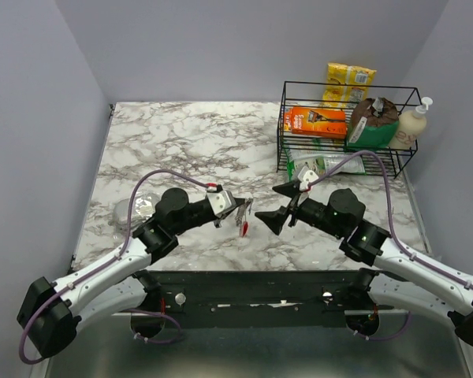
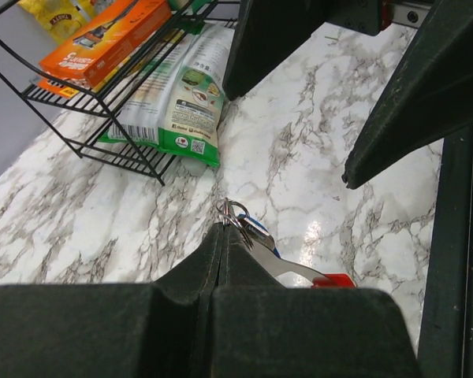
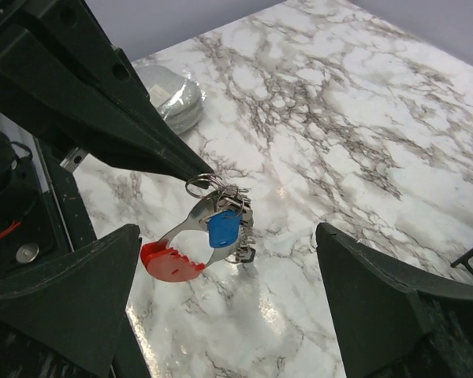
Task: Put the keys on the keyring
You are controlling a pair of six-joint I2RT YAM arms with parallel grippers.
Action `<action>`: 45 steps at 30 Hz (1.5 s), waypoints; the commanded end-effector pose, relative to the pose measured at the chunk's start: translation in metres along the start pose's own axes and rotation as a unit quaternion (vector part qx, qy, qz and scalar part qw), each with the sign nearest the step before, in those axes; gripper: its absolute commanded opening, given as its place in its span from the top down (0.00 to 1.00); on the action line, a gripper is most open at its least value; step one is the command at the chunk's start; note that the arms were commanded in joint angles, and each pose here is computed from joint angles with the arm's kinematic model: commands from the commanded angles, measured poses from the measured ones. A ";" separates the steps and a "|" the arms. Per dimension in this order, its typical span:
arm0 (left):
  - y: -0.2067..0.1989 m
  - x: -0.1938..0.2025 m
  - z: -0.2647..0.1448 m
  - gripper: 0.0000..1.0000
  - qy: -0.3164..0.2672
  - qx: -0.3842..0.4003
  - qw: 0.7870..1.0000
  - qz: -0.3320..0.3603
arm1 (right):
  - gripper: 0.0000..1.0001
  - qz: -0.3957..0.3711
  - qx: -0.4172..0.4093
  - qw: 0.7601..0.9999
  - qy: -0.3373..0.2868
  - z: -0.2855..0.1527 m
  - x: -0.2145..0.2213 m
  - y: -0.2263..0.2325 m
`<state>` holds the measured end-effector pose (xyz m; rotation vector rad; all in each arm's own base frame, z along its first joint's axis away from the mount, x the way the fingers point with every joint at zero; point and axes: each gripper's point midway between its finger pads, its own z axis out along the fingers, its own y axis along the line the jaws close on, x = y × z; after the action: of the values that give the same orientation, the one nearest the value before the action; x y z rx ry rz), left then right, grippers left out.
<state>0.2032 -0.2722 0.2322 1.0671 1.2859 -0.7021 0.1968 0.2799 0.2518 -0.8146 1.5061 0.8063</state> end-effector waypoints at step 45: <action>-0.053 0.083 0.096 1.00 -0.044 0.035 0.995 -0.077 | 0.00 0.040 0.198 0.976 -0.076 -0.056 -0.011 -0.060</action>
<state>0.2065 -0.3693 0.1210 1.0622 1.3305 -0.9330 0.2177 0.2035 0.2707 -0.4092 1.4843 0.5956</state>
